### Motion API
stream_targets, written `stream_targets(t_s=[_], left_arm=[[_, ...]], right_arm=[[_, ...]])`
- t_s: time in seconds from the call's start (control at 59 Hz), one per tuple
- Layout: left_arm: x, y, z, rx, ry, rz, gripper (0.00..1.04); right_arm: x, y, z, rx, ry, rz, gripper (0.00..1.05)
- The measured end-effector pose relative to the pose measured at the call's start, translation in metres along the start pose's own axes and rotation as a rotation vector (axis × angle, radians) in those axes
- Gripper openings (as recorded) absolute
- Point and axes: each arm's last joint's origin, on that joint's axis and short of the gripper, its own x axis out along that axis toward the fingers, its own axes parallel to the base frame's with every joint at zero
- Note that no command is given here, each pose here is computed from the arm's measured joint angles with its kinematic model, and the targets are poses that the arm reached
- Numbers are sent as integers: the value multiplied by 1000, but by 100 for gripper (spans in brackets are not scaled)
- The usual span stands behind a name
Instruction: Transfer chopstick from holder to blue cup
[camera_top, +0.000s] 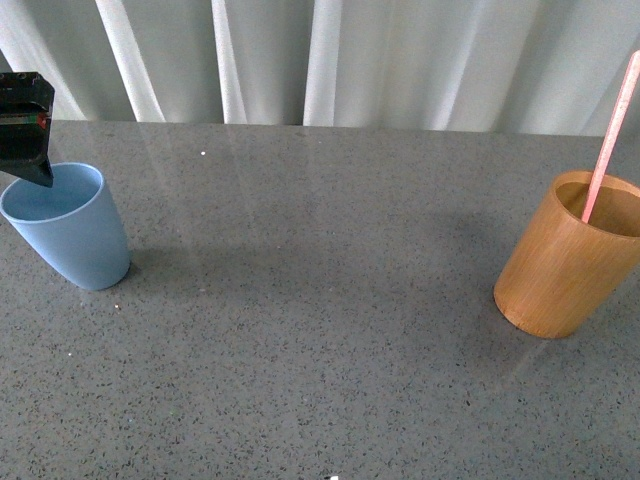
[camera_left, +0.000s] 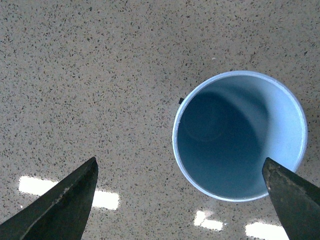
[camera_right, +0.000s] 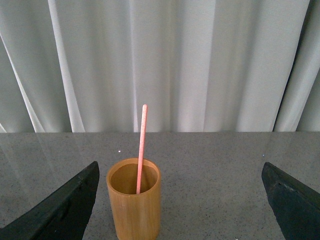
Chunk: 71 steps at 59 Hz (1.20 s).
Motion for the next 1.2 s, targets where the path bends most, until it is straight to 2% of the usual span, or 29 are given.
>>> stream_targets(t_s=[0.475, 0.898, 1.203], left_arm=[[25, -3, -4, -1, 51, 15, 98], [40, -19, 3, 1, 49, 9, 97], [42, -19, 7, 25, 42, 43, 53]], right_arm=[[0, 0, 0, 0, 0, 0, 95], [0, 0, 0, 0, 0, 0, 95], [0, 0, 0, 0, 0, 0, 95]])
